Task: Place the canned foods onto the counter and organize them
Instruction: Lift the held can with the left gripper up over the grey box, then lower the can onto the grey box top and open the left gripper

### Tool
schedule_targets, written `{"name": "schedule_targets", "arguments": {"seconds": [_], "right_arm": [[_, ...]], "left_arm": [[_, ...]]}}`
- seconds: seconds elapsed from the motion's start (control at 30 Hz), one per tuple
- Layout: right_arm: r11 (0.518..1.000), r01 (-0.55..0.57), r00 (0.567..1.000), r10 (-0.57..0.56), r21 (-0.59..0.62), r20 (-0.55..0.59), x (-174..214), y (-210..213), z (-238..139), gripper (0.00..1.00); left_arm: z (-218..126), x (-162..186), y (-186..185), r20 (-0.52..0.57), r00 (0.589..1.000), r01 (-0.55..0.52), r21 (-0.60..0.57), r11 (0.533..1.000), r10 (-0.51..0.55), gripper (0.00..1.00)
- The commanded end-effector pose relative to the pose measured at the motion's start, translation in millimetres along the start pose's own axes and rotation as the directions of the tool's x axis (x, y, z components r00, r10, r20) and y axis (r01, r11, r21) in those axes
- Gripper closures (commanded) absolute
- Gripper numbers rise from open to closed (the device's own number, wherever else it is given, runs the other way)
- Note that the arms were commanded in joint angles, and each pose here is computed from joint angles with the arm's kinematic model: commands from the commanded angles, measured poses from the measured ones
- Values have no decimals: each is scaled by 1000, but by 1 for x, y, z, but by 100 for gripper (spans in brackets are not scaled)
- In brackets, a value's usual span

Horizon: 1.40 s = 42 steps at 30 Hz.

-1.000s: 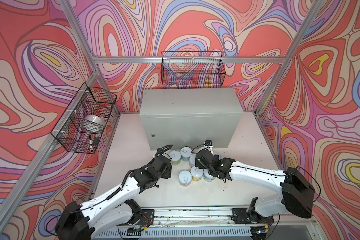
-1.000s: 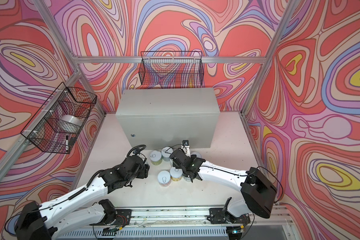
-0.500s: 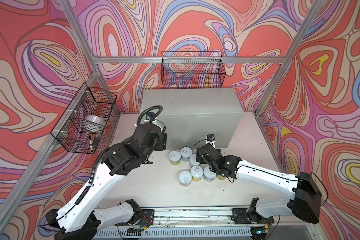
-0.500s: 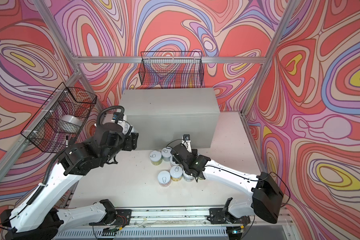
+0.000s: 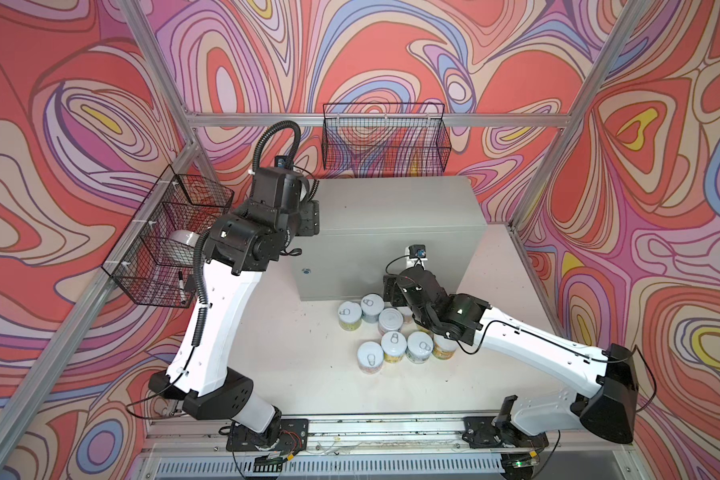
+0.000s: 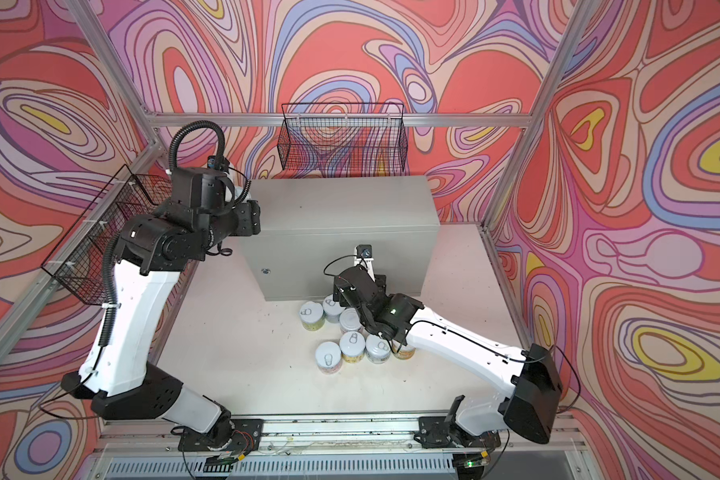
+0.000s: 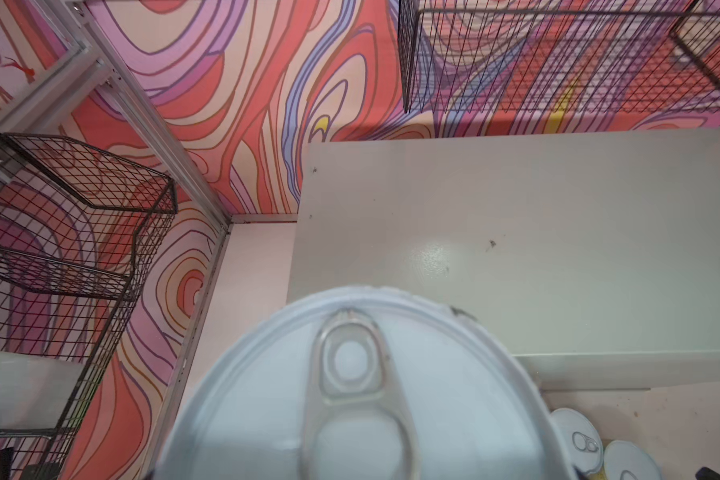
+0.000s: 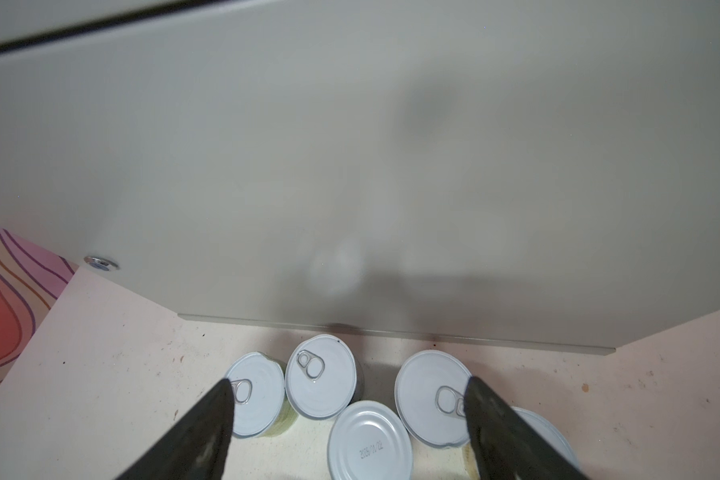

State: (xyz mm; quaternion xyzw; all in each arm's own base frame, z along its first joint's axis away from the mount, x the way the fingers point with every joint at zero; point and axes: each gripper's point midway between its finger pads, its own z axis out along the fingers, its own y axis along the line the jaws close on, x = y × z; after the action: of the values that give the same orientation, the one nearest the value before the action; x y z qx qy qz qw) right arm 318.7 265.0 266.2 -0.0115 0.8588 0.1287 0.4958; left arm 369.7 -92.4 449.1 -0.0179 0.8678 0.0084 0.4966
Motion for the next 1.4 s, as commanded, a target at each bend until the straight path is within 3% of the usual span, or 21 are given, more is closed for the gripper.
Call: {"name": "schedule_targets", "arguments": {"seconds": [0.0,0.4,0.73,0.83,1.03,1.23,1.37], "right_arm": [[1000,12,1000,-12,-18,5,-10,5,-3,11],[1000,17,1000,-17,-4,24,-22,6,-5,11],[1000,17,999,-17,15,33,-24,1,-4,10],[1000,19,999,-20,22,33,-24,1,-4,9],[1000,13,999,-14,24,33,-23,1,0,5],[1000,19,1000,-19,15,16,-19,6,6,3],[1000,23,1000,-23,10,10,-18,9,8,3]], "left_arm": [[1,-10,8,3,1000,30,27,999,-30,100],[67,1,3,-93,993,77,31,997,-74,100],[92,3,5,-109,992,66,-17,998,-67,99],[94,4,6,-110,992,61,-24,998,-63,52],[89,1,10,-91,994,59,-41,997,-62,3],[75,3,15,-59,996,69,-39,997,-71,0],[64,6,22,-40,996,82,-55,995,-84,5]]}}
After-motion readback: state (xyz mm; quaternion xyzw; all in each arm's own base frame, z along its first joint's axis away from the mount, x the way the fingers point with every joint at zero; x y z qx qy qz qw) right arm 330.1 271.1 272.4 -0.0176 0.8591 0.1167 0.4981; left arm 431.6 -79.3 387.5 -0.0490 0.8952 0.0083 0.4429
